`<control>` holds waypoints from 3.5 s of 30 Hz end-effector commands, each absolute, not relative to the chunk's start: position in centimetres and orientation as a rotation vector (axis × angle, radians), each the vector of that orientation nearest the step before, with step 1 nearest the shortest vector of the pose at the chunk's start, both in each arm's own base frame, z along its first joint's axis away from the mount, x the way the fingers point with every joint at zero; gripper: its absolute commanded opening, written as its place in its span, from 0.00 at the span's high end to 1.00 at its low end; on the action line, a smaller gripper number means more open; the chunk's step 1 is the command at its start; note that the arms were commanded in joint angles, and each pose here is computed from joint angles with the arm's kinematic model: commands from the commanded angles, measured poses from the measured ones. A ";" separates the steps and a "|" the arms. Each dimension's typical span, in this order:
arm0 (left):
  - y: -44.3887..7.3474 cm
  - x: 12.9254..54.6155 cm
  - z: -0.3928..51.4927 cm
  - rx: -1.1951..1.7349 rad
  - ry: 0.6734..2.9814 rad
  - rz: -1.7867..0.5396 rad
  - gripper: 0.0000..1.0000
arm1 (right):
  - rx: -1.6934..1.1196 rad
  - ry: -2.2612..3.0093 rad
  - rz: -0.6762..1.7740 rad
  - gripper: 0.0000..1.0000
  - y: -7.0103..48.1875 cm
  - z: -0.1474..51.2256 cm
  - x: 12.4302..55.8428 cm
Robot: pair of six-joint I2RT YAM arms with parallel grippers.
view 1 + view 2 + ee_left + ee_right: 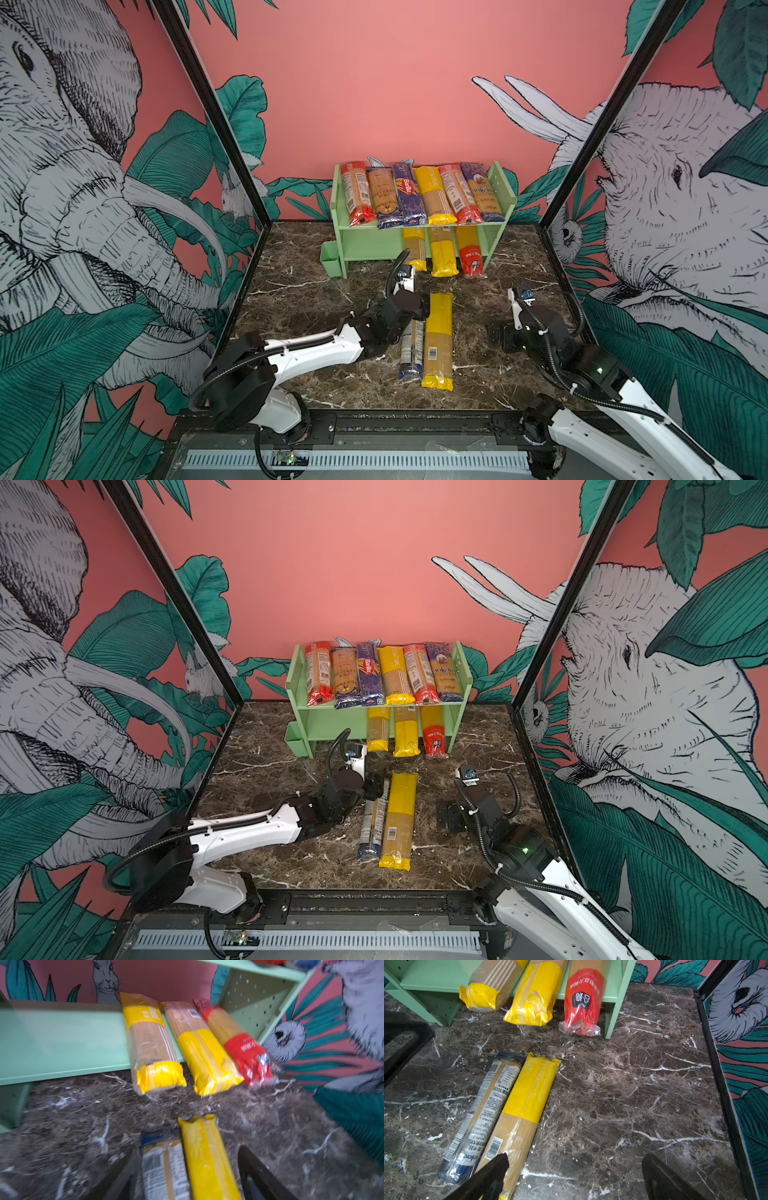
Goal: Place and organize the pasta boxes and bags onto the shelf
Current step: 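Withdraw the left gripper and lower it onto the white-blue labelled pack, then close the left gripper on the white-blue pack and lift it upright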
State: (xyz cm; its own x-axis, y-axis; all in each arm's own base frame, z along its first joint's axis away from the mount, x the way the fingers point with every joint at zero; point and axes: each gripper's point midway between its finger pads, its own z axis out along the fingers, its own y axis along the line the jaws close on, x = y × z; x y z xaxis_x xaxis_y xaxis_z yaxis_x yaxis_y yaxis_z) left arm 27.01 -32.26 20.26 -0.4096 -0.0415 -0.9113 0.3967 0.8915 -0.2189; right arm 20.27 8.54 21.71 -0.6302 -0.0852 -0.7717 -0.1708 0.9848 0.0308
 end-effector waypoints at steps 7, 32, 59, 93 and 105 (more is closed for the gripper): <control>-28.3 17.3 13.1 0.368 2.083 -0.338 0.21 | -0.131 2.249 0.143 0.01 7.7 23.1 19.4; -31.4 13.4 3.6 0.380 2.239 -0.431 0.17 | -0.111 2.260 0.191 0.01 7.5 23.1 18.3; -27.1 14.8 3.1 0.261 2.270 -0.428 1.00 | -0.125 2.251 0.223 0.01 8.2 23.2 18.5; -15.0 16.0 15.0 0.156 1.946 -0.459 1.00 | -0.163 2.249 0.280 0.01 10.8 24.1 20.2; -15.0 16.3 17.8 0.222 1.885 -0.403 1.00 | -0.167 2.250 0.280 0.01 11.0 24.3 20.4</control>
